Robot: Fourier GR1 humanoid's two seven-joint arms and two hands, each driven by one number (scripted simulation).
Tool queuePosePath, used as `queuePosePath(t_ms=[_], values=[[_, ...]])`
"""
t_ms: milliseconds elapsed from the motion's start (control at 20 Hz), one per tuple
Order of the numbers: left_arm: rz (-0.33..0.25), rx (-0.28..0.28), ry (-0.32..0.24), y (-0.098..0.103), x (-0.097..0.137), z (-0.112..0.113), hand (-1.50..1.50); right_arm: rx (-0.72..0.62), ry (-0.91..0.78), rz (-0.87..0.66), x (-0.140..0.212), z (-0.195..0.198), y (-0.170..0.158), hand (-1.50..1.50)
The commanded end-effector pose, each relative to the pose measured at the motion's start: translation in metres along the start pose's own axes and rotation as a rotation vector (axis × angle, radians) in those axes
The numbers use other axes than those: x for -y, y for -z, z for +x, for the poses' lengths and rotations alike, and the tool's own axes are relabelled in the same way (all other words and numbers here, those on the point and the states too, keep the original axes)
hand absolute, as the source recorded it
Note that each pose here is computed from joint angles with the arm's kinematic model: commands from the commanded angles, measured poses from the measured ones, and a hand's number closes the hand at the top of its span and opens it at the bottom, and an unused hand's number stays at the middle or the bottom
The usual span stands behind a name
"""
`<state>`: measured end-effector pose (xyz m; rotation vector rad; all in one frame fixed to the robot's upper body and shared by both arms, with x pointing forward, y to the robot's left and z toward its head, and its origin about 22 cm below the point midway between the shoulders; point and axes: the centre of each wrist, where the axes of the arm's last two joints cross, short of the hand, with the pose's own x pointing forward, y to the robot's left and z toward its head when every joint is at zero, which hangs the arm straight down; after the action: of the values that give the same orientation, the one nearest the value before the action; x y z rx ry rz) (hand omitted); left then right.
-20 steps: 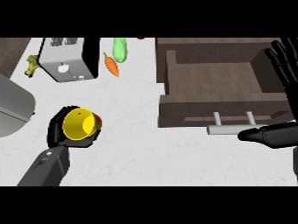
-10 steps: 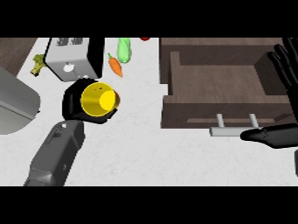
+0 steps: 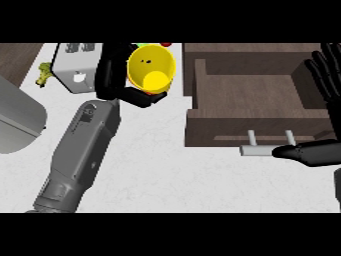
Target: Pick up the cup, place it into the drawer and close the drawer
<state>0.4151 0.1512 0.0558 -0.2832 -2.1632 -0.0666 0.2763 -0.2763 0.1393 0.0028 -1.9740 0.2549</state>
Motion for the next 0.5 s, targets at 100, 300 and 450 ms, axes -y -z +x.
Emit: queuePosePath(t_ms=[100, 300, 450], values=[[-0.044, -0.011, 0.026, 0.069, 0.057, 0.057, 1.50, -0.004, 0.009, -0.004, -0.001, 0.006, 0.006, -1.50], [-0.036, -0.048, 0.069, 0.092, 0.080, 0.068, 1.50, 0.011, -0.011, -0.007, 0.002, -0.005, -0.001, -1.50], [-0.010, -0.136, 0.127, 0.105, 0.105, 0.075, 1.50, 0.020, 0.007, 0.017, -0.004, 0.003, -0.003, -1.50]])
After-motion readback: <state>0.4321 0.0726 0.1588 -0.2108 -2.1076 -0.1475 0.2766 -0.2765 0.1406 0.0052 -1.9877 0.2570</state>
